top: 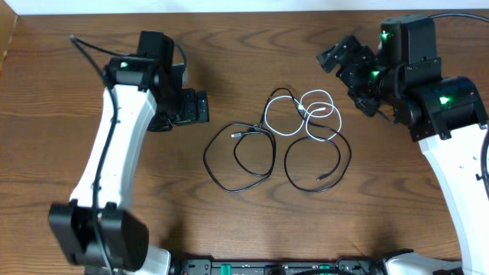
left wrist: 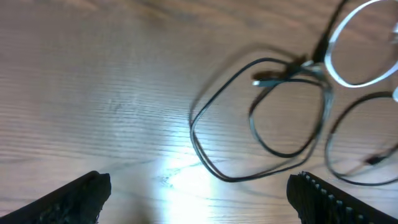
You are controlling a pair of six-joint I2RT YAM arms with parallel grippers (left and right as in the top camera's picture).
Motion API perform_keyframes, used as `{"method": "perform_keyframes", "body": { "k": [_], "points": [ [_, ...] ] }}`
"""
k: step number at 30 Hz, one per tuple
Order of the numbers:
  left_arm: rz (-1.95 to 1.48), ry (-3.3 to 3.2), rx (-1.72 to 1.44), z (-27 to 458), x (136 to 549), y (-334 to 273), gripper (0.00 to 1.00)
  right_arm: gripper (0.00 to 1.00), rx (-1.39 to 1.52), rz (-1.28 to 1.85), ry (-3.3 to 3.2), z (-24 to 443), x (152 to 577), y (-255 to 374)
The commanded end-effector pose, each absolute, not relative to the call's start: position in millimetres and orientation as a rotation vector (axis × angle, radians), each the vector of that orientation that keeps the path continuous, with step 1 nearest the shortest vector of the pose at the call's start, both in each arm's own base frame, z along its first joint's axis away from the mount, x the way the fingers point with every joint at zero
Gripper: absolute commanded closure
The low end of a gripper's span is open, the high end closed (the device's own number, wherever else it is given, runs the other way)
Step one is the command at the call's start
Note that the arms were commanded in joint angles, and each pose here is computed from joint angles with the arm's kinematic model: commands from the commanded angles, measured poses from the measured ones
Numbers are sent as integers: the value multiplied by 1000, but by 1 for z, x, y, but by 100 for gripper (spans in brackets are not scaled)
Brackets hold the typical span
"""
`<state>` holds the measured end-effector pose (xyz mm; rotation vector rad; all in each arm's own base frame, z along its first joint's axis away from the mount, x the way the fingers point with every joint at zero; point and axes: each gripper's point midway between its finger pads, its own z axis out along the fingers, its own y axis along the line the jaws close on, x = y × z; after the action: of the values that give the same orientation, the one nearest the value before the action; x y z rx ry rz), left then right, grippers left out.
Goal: Untangle cables
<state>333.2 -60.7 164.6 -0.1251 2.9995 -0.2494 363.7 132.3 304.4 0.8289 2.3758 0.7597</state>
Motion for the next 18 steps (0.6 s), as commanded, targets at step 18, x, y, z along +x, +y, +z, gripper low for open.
{"method": "perform_keyframes", "body": {
  "k": [18],
  "points": [
    [-138, 3303, 61, 43, 338, -81, 5, 1, 1080, -84, 2282, 276, 345, -58]
  ]
}}
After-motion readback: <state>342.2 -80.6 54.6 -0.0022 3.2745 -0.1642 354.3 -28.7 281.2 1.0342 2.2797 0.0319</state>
